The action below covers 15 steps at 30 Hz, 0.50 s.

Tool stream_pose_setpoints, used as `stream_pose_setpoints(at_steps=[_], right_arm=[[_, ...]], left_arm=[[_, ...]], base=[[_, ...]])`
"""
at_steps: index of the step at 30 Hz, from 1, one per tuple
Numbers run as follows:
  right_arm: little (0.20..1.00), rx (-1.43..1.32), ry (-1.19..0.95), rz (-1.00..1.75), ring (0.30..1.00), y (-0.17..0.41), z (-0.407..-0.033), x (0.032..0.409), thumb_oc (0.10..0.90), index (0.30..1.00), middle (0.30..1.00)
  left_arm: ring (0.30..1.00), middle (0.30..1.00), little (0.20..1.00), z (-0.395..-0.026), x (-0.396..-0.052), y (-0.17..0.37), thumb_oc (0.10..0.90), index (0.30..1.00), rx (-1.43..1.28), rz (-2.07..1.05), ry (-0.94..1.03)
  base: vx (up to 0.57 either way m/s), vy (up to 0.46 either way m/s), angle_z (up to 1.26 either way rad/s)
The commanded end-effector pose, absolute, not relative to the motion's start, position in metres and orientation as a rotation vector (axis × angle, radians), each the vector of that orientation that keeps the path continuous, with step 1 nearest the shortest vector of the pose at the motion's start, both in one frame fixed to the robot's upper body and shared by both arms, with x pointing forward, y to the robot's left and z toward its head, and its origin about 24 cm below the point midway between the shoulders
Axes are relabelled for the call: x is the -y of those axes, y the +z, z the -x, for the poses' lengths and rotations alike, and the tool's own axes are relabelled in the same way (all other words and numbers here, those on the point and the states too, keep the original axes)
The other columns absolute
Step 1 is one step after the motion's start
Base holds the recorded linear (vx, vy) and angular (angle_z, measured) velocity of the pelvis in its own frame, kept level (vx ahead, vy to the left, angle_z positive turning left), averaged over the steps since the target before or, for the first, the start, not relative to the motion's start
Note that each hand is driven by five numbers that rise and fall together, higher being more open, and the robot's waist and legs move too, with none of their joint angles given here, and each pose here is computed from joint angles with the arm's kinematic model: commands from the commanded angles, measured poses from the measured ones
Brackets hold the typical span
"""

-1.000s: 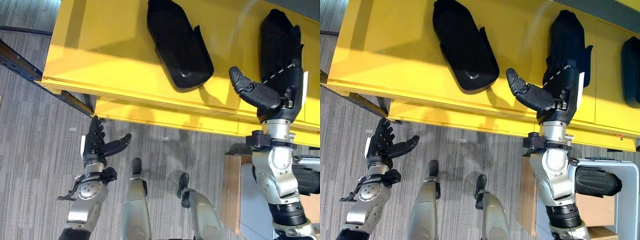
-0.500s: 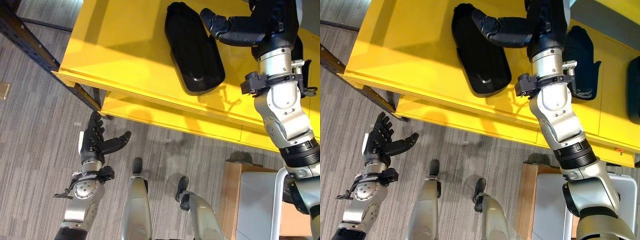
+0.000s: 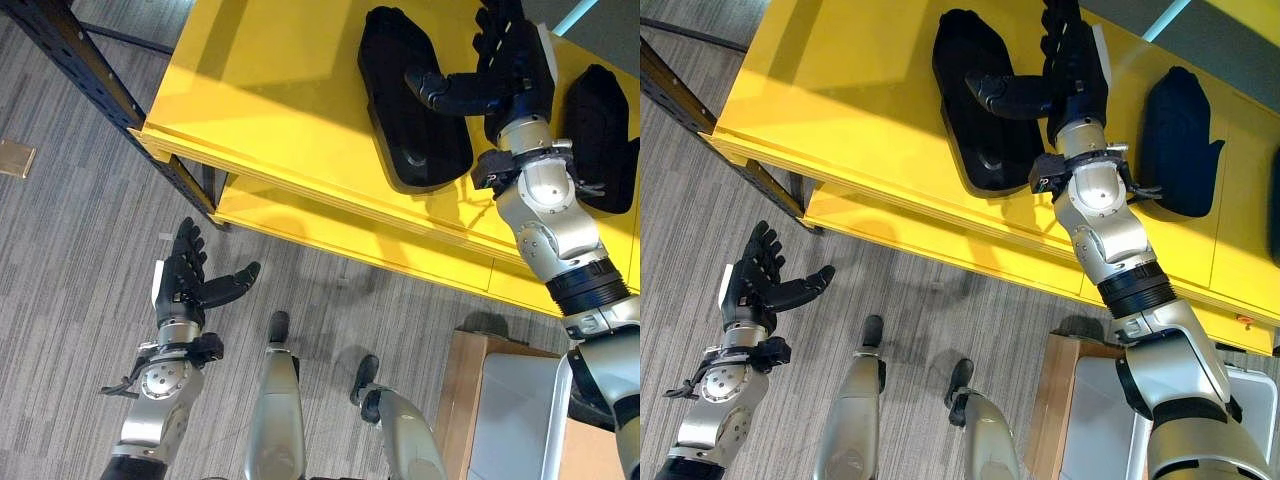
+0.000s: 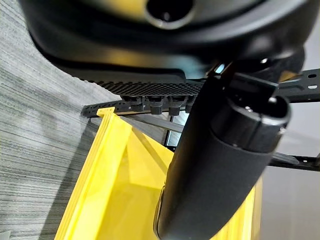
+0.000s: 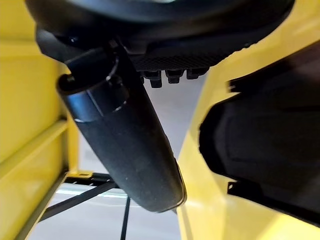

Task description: Move parts from the plastic box to the shelf.

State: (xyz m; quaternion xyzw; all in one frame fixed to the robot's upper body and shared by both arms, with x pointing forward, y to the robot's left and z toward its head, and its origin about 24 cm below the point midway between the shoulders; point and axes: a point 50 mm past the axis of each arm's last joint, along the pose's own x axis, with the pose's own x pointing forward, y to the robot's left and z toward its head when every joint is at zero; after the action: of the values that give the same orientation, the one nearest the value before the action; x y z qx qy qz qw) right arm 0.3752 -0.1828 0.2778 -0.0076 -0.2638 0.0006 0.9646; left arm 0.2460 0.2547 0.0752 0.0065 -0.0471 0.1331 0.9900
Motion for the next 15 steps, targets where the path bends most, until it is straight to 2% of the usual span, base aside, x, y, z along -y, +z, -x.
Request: stream_pose_setpoints(at_steps=[1, 8, 15], right_arm=[[1.0, 0.754, -0.013, -0.05, 1.0, 0.341, -0.363, 0.186, 0.9, 1.0, 1.0], [1.0, 0.737, -0.044, -0.034, 1.0, 0.351, -0.371, 0.189, 0.9, 1.0, 1.0], [1.0, 0.767, 0.006, -0.006, 1.0, 0.358, -0.368, 0.175, 0.9, 1.0, 1.0]], left_arm=[[1.0, 1.0, 1.0, -0.24, -0.255, 0.106, 0.9, 1.0, 0.275, -0.008, 0.217], [1.0, 1.0, 1.0, -0.24, -0.255, 0.106, 0.9, 1.0, 0.281, 0.006, 0.216], [1.0, 1.0, 1.0, -0.241, -0.256, 0.107, 0.9, 1.0, 0.286, 0.008, 0.216]], base=[[0.0, 0.0, 0.0], [0.0, 0.0, 0.0], [0.0, 0.0, 0.0]])
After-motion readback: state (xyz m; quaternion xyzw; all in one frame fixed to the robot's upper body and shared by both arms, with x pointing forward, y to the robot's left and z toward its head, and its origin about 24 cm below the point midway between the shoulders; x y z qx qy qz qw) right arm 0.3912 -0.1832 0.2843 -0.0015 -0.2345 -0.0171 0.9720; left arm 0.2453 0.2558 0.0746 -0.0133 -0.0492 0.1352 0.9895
